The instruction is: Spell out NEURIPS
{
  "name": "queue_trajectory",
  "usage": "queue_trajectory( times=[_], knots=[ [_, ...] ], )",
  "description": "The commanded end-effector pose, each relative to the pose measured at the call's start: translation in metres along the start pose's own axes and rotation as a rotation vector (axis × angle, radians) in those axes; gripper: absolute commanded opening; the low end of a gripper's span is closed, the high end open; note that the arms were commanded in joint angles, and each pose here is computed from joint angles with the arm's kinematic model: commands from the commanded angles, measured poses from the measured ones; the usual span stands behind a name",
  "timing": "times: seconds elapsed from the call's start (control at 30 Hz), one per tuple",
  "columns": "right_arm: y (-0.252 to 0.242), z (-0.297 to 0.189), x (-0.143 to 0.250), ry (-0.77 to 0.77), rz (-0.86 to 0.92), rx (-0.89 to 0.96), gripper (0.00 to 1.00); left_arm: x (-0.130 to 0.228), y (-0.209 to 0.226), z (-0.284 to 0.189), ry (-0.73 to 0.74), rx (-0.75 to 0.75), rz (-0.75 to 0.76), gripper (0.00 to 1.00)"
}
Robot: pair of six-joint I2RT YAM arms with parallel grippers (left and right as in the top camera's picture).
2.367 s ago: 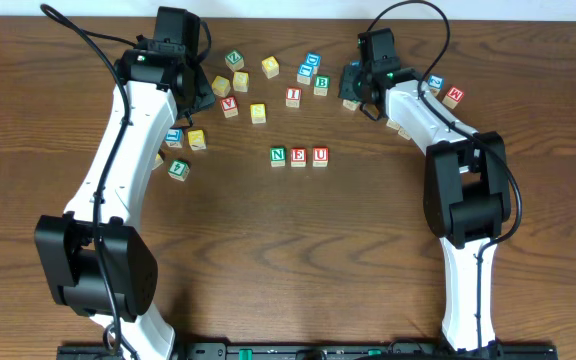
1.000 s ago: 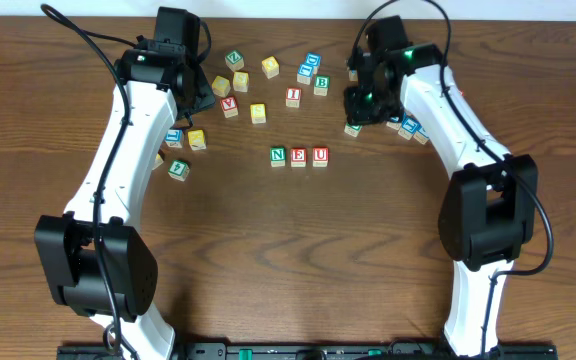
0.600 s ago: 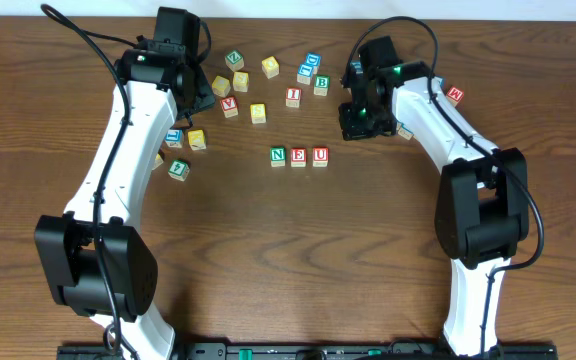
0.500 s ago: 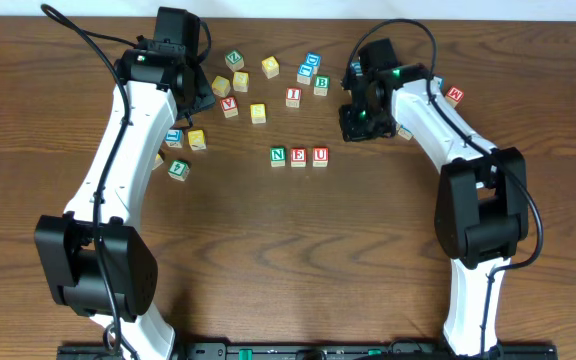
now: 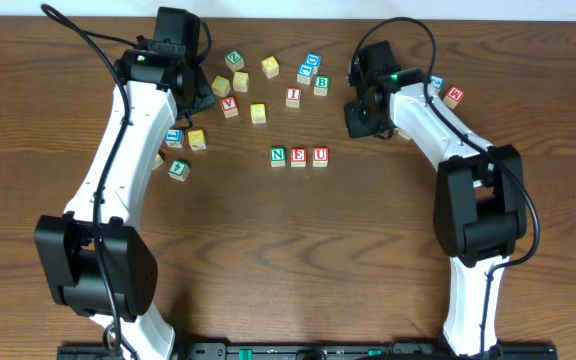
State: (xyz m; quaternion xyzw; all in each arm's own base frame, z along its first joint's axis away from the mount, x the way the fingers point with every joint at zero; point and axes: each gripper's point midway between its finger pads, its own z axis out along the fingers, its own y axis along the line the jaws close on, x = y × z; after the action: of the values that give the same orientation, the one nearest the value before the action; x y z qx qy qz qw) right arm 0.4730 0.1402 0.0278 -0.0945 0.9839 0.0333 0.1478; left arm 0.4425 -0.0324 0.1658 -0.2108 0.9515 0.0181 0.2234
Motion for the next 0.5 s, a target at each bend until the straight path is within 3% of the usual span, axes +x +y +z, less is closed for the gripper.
queue_trajectory(
  times=[0.0,0.47],
  knots=[
    [-0.012,0.003,-0.002,-0.014,0.003,0.073,0.01,-0.002,0.002,0.002,-0.001,-0.011,-0.002,0.49],
    [-0.016,0.025,-0.018,-0.079,0.011,0.081,0.02,0.0,0.002,0.002,0.004,-0.015,-0.001,0.49]
  ],
)
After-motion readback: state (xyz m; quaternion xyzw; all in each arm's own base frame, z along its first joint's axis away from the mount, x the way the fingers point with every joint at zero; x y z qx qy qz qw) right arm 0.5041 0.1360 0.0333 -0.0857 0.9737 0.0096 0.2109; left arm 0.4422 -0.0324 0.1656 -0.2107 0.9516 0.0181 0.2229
